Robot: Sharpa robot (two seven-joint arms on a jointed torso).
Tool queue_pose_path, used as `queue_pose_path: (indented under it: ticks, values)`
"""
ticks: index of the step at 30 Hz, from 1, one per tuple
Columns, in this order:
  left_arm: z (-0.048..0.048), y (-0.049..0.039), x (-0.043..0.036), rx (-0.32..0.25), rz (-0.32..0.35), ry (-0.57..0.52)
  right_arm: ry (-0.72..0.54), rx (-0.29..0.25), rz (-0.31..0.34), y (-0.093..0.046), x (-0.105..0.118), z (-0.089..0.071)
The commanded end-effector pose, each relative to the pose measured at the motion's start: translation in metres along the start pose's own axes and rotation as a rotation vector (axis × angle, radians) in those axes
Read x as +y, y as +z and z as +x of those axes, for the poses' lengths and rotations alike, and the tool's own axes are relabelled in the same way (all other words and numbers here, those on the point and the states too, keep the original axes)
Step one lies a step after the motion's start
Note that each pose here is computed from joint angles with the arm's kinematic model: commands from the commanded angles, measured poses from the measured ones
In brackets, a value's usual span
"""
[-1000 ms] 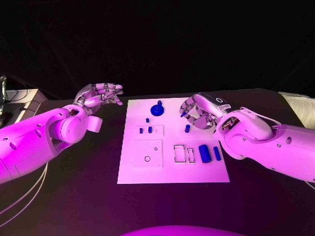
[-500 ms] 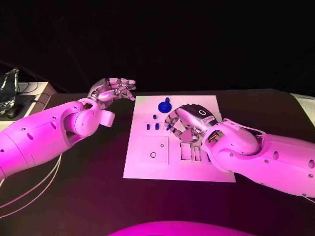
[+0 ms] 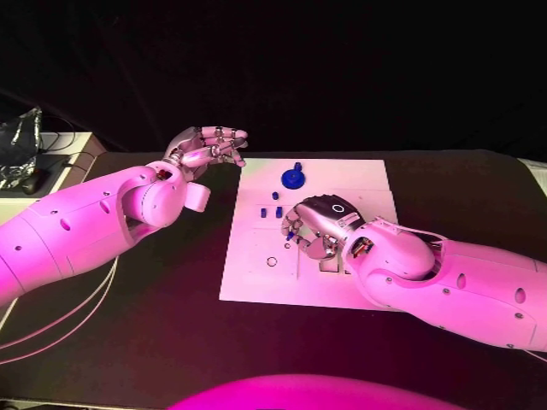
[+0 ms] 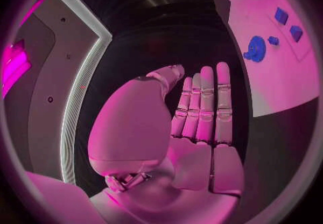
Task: Assemble the parts on the task board
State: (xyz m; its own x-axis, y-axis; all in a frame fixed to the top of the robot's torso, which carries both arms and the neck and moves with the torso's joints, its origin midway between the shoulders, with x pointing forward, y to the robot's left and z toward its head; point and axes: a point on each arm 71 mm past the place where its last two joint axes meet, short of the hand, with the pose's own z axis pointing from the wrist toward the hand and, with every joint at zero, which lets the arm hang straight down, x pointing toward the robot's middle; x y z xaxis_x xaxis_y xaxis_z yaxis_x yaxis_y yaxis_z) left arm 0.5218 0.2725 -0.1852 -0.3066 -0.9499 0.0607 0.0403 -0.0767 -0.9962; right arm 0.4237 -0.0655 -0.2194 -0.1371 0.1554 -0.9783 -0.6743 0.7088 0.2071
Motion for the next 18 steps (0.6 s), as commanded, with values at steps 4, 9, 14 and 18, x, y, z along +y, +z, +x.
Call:
queue_pose_path:
  ticks: [4,9,14,18]
  values:
    - [0.002,0.0003,-0.0012,0.005,0.005,-0.009,-0.07,0.056,0.01,0.0005,0.0011,0.0059]
    - [0.0016,-0.0001,-0.0013,0.007,0.003,-0.008,-0.075,0.058,0.003,0.0013,0.0054,0.0073]
    - [0.0017,-0.0001,-0.0013,0.009,0.003,-0.009,-0.077,0.062,-0.001,0.0018,0.0079,0.0081]
    - [0.0014,-0.0004,-0.0013,0.01,0.001,-0.009,-0.081,0.071,0.001,0.0021,0.0071,0.0091]
